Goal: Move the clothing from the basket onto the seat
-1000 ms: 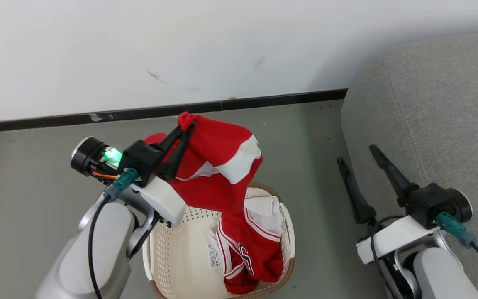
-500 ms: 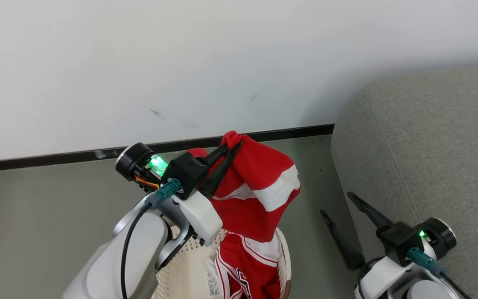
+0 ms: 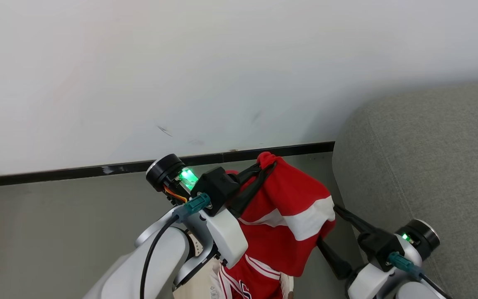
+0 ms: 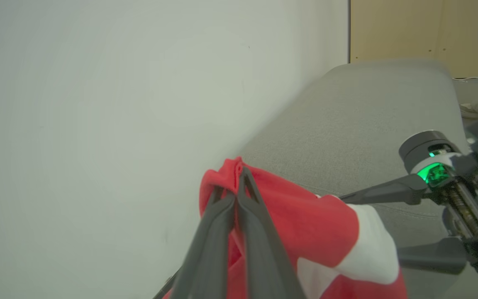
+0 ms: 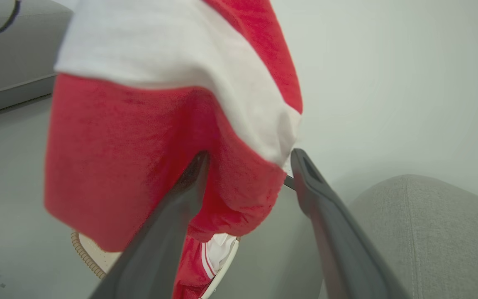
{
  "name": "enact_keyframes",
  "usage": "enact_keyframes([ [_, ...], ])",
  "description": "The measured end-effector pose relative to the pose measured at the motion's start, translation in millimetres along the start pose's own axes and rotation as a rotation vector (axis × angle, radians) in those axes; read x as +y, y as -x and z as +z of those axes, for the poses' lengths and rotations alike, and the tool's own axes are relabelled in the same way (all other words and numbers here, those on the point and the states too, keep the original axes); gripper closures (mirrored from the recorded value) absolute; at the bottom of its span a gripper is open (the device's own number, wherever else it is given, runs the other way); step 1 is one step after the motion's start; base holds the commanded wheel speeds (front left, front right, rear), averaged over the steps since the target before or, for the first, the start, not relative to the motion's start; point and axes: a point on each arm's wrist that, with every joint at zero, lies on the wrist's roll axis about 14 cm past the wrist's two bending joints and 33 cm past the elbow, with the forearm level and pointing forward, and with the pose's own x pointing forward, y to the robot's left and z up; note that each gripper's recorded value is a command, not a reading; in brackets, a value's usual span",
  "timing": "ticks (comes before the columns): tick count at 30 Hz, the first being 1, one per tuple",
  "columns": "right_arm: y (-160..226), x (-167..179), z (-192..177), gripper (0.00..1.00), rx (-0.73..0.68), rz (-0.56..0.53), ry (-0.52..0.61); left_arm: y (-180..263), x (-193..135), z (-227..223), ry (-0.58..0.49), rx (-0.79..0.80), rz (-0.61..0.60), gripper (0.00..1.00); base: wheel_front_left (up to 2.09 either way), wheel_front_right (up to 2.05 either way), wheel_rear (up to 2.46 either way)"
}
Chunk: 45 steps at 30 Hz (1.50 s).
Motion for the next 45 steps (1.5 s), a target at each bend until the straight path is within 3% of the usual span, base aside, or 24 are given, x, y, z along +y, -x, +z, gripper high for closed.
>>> enact_keyframes([
  [8,-22,20,20,0.00,-0.059,0.084,0.029,7,-6,6,0.013,0.002,-0.005,1.00,0.00,0.00,0.00],
  [9,-23,23,20,0.20,-0.059,0.095,0.028,8,-7,5,0.016,0.004,-0.005,1.00,0.00,0.00,0.00],
  [10,-25,26,19,0.54,-0.058,0.105,0.028,8,-7,6,0.020,0.004,-0.005,1.00,0.00,0.00,0.00],
  [11,-27,29,19,0.70,-0.057,0.115,0.030,9,-7,8,0.022,0.000,-0.005,1.00,0.00,0.00,0.00],
  [14,-32,32,21,1.00,-0.063,0.127,0.032,10,-6,12,0.026,-0.011,-0.003,1.00,0.00,0.00,0.00],
  [22,-38,31,27,1.00,-0.081,0.128,0.032,19,4,-1,0.080,0.018,0.040,1.00,0.00,0.00,0.00],
  [30,-32,-15,30,1.00,-0.087,0.005,0.035,24,13,-11,0.148,0.018,0.100,1.00,0.00,0.00,0.00],
  [31,-31,-22,33,1.00,-0.095,-0.017,0.034,25,13,-12,0.158,0.014,0.105,0.62,0.00,0.00,0.00],
  [33,-28,-38,38,1.00,-0.110,-0.062,0.039,25,13,-13,0.171,0.008,0.113,0.00,0.00,0.00,0.00],
  [45,11,-129,67,1.00,-0.172,-0.323,0.126,23,-1,-25,0.238,-0.008,0.106,0.00,0.00,0.00,0.00],
])
